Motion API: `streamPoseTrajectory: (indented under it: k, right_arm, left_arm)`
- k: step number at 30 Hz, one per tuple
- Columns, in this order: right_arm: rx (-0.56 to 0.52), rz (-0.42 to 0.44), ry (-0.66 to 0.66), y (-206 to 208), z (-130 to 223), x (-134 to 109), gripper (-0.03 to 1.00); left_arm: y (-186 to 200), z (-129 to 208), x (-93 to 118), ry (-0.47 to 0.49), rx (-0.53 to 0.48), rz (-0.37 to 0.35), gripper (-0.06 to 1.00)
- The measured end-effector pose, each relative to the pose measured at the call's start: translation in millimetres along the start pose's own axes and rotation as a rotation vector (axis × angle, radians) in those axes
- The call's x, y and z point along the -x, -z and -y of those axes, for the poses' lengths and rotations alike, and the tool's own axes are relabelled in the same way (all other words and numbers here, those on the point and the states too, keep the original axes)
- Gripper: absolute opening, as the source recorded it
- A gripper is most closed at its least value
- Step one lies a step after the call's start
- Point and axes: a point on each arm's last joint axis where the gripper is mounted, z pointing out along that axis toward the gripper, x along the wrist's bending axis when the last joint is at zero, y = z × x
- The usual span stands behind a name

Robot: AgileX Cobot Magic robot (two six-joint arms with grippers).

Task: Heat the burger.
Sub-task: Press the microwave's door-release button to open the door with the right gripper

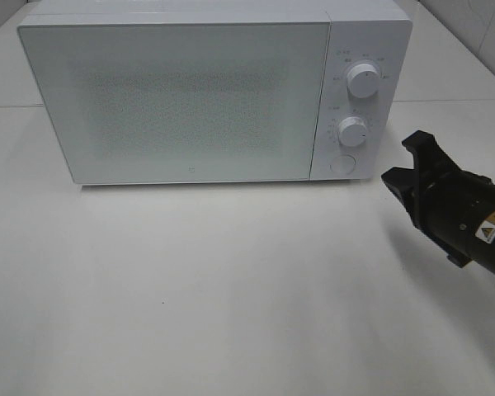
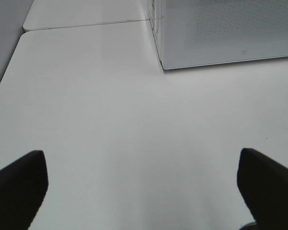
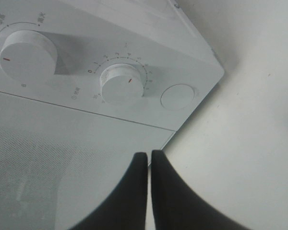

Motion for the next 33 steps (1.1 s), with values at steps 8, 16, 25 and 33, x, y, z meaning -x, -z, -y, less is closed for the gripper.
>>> streamPoseTrajectory:
  k: [8,16,25,33]
  right_arm:
    - [0.014,0.016,-0.197,-29.1,7.3,-4.2,0.00]
    - [0.069,0.098,-0.333,-56.0,4.3,-2.2,0.00]
    - [0.065,0.141,-0.392,-79.0,6.4,-0.9,0.00]
    - [0.060,0.162,-0.417,-92.0,9.5,3.2,0.00]
  left_arm:
    - [0.0,0.0,0.0,0.000,0.000,0.000,1.00]
    - [0.0,0.0,0.0,0.000,0.000,0.000,1.00]
    - [0.0,0.0,0.0,0.000,0.000,0.000,1.00]
    - [0.0,0.0,0.0,0.000,0.000,0.000,1.00]
